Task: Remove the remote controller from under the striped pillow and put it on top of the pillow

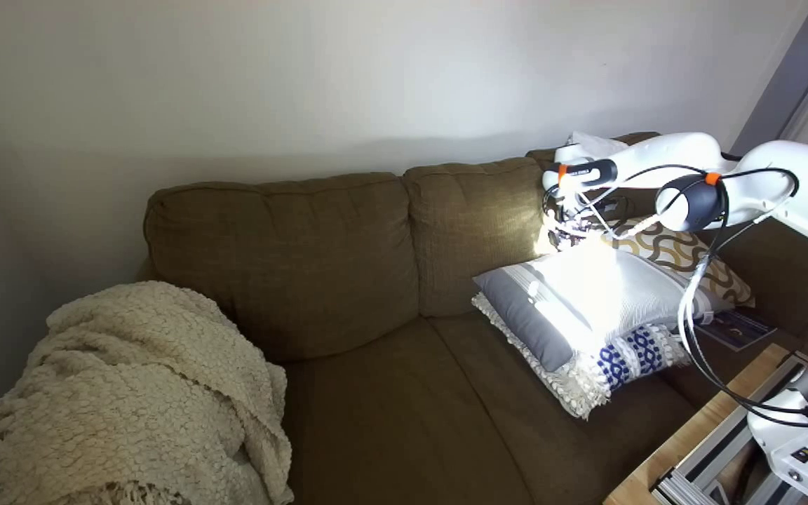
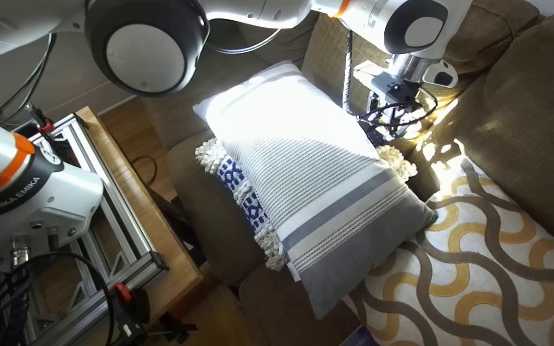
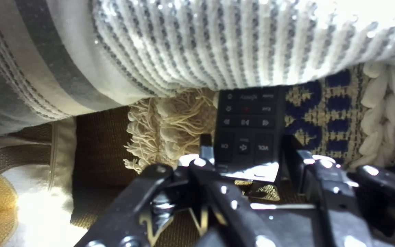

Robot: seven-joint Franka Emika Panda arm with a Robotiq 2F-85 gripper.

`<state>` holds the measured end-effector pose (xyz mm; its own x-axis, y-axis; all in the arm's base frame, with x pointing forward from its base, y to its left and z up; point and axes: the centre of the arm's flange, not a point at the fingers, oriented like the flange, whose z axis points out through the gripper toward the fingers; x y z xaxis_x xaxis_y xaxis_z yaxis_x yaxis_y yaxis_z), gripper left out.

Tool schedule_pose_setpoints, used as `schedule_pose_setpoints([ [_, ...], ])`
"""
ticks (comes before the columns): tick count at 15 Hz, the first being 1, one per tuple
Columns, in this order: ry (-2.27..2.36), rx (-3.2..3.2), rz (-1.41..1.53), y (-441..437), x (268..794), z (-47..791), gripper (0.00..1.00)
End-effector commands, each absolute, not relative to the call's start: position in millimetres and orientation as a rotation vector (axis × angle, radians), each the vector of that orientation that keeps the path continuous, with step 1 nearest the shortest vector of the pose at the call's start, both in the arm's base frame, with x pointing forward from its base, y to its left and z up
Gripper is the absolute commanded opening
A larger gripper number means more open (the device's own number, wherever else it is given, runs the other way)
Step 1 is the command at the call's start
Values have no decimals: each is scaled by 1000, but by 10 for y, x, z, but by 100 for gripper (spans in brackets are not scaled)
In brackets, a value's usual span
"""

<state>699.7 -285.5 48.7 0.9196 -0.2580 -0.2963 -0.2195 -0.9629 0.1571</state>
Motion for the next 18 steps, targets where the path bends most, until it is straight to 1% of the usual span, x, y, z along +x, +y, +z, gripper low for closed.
schedule_pose_setpoints([
  [1,-377,2939,-503,-2990,7340,272,79],
  [2,-365,2944,-503,-2987,7359,215,81],
  [5,-338,2950,-487,-2963,7382,79,99],
  [12,-303,2943,-445,-2940,7401,-247,100],
  [18,-298,2952,-430,-2953,7351,-359,100],
])
